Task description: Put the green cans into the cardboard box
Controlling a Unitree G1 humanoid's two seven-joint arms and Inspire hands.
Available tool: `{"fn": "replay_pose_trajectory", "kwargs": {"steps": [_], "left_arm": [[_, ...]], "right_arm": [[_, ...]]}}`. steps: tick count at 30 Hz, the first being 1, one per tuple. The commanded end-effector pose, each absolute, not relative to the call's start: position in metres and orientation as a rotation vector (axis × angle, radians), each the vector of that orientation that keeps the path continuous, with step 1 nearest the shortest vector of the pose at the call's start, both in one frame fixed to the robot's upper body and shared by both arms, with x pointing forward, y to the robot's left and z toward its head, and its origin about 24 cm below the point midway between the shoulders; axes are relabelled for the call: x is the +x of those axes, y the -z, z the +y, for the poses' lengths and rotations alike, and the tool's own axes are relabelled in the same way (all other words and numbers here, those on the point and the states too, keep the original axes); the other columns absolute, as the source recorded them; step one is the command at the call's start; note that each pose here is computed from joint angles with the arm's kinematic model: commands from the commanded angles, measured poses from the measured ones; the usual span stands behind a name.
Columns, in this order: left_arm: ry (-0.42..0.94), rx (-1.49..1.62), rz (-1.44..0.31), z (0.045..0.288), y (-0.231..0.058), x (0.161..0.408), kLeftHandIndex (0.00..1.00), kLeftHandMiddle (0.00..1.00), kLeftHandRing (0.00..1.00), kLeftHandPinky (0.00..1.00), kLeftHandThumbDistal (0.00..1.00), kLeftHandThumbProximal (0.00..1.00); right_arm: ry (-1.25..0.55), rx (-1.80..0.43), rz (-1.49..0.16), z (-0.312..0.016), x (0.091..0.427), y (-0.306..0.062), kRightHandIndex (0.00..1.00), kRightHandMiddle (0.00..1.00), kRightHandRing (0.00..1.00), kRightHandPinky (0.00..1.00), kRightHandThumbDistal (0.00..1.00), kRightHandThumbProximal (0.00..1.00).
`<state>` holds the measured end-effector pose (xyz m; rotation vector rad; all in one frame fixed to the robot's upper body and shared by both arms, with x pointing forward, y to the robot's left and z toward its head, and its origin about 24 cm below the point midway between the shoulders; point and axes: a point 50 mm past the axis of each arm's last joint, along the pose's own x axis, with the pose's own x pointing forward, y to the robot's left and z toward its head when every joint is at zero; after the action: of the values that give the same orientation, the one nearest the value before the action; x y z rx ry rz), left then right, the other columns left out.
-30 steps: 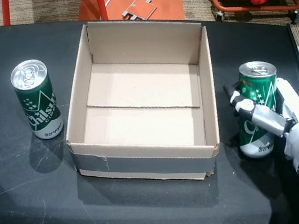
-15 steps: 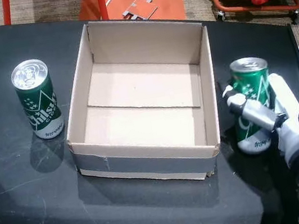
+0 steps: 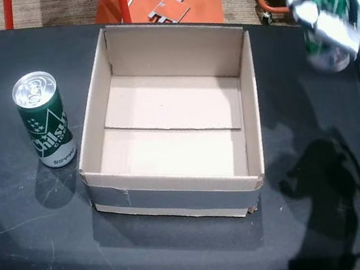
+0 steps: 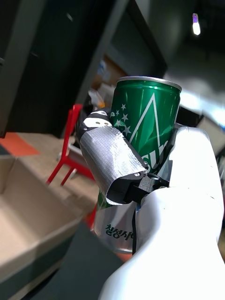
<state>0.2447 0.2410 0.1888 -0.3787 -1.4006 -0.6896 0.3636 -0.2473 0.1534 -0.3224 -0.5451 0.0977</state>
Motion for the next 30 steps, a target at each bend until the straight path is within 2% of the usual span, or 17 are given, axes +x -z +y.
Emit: {"fn": "replay_pose_trajectory", "kwargs": {"steps": [1, 4, 6, 7, 9, 11, 12, 13, 15, 16, 17, 18, 20, 24, 26, 27, 30], "left_arm": [[0.696, -0.379, -1.399, 0.239, -0.188, 0.245, 0.98, 0.97, 1.0, 1.0, 0.78, 0.61], [0.688, -0.375, -1.409, 0.236, -0.187, 0.245, 0.97, 0.98, 1.0, 1.0, 0.81, 0.61], [0.685, -0.376, -1.411, 0.234, -0.188, 0.245, 0.97, 0.98, 1.0, 1.0, 0.8, 0.6], [0.683, -0.378, -1.412, 0.233, -0.188, 0.245, 0.97, 0.98, 1.0, 1.0, 0.79, 0.61], [0.679, -0.38, -1.413, 0.232, -0.187, 0.244, 0.97, 0.97, 1.0, 1.0, 0.79, 0.61], [0.683, -0.381, -1.41, 0.23, -0.187, 0.244, 0.97, 0.97, 1.0, 1.0, 0.79, 0.6], [0.682, -0.379, -1.408, 0.229, -0.187, 0.244, 0.97, 0.97, 1.0, 1.0, 0.79, 0.6], [0.682, -0.377, -1.407, 0.228, -0.187, 0.244, 0.97, 0.97, 1.0, 1.0, 0.81, 0.61], [0.689, -0.38, -1.402, 0.226, -0.187, 0.244, 0.97, 0.97, 1.0, 1.0, 0.81, 0.61], [0.692, -0.385, -1.4, 0.226, -0.187, 0.244, 0.97, 0.97, 1.0, 1.0, 0.81, 0.64], [0.693, -0.388, -1.4, 0.225, -0.187, 0.244, 0.97, 0.97, 1.0, 1.0, 0.81, 0.65], [0.692, -0.388, -1.399, 0.225, -0.187, 0.243, 0.96, 0.97, 1.0, 1.0, 0.78, 0.64], [0.685, -0.39, -1.401, 0.224, -0.186, 0.242, 0.94, 0.96, 1.0, 1.0, 0.74, 0.61], [0.687, -0.384, -1.408, 0.223, -0.185, 0.241, 0.94, 0.95, 1.0, 1.0, 0.75, 0.61], [0.68, -0.377, -1.408, 0.221, -0.185, 0.24, 0.93, 0.95, 1.0, 1.0, 0.83, 0.71], [0.671, -0.37, -1.411, 0.221, -0.184, 0.24, 0.92, 0.95, 1.0, 1.0, 0.83, 0.73], [0.655, -0.368, -1.419, 0.219, -0.184, 0.239, 0.92, 0.95, 1.0, 1.0, 0.79, 0.72]], "right_arm": [[-0.115, -0.384, -0.621, -0.243, 0.367, -0.177, 0.0, 0.0, 0.03, 0.19, 0.43, 0.43], [-0.144, -0.51, -0.691, -0.232, 0.371, -0.198, 0.02, 0.02, 0.04, 0.19, 0.42, 0.54], [-0.164, -0.582, -0.711, -0.223, 0.375, -0.207, 0.03, 0.01, 0.04, 0.18, 0.47, 0.52], [-0.18, -0.615, -0.716, -0.218, 0.377, -0.211, 0.03, 0.01, 0.04, 0.18, 0.47, 0.47], [-0.223, -0.716, -0.719, -0.205, 0.381, -0.216, 0.02, 0.0, 0.03, 0.17, 0.55, 0.56], [-0.267, -0.807, -0.713, -0.191, 0.386, -0.22, 0.14, 0.14, 0.16, 0.19, 0.58, 0.56], [-0.292, -0.841, -0.711, -0.184, 0.388, -0.222, 0.26, 0.17, 0.16, 0.2, 0.58, 0.55], [-0.324, -0.88, -0.714, -0.175, 0.389, -0.224, 0.3, 0.14, 0.1, 0.21, 0.49, 0.51], [-0.372, -0.943, -0.714, -0.161, 0.392, -0.226, 0.21, 0.05, 0.05, 0.22, 0.48, 0.3], [-0.403, -0.977, -0.703, -0.153, 0.394, -0.226, 0.06, 0.01, 0.01, 0.24, 0.44, 0.22], [-0.425, -1.006, -0.692, -0.147, 0.396, -0.225, 0.01, 0.0, 0.02, 0.24, 0.44, 0.2], [-0.462, -1.059, -0.665, -0.138, 0.398, -0.223, 0.01, 0.01, 0.04, 0.25, 0.43, 0.22], [-0.536, -1.202, -0.638, -0.118, 0.4, -0.212, 0.01, 0.01, 0.05, 0.24, 0.49, 0.23], [-0.628, -1.38, -0.611, -0.096, 0.4, -0.192, 0.0, 0.0, 0.02, 0.22, 0.54, 0.29], [-0.679, -1.438, -0.606, -0.086, 0.397, -0.176, 0.0, 0.0, 0.0, 0.21, 0.61, 0.35], [-0.699, -1.455, -0.599, -0.083, 0.396, -0.17, 0.0, 0.0, 0.0, 0.22, 0.61, 0.34], [-0.748, -1.457, -0.562, -0.078, 0.394, -0.157, 0.01, 0.03, 0.03, 0.23, 0.52, 0.37]]}}
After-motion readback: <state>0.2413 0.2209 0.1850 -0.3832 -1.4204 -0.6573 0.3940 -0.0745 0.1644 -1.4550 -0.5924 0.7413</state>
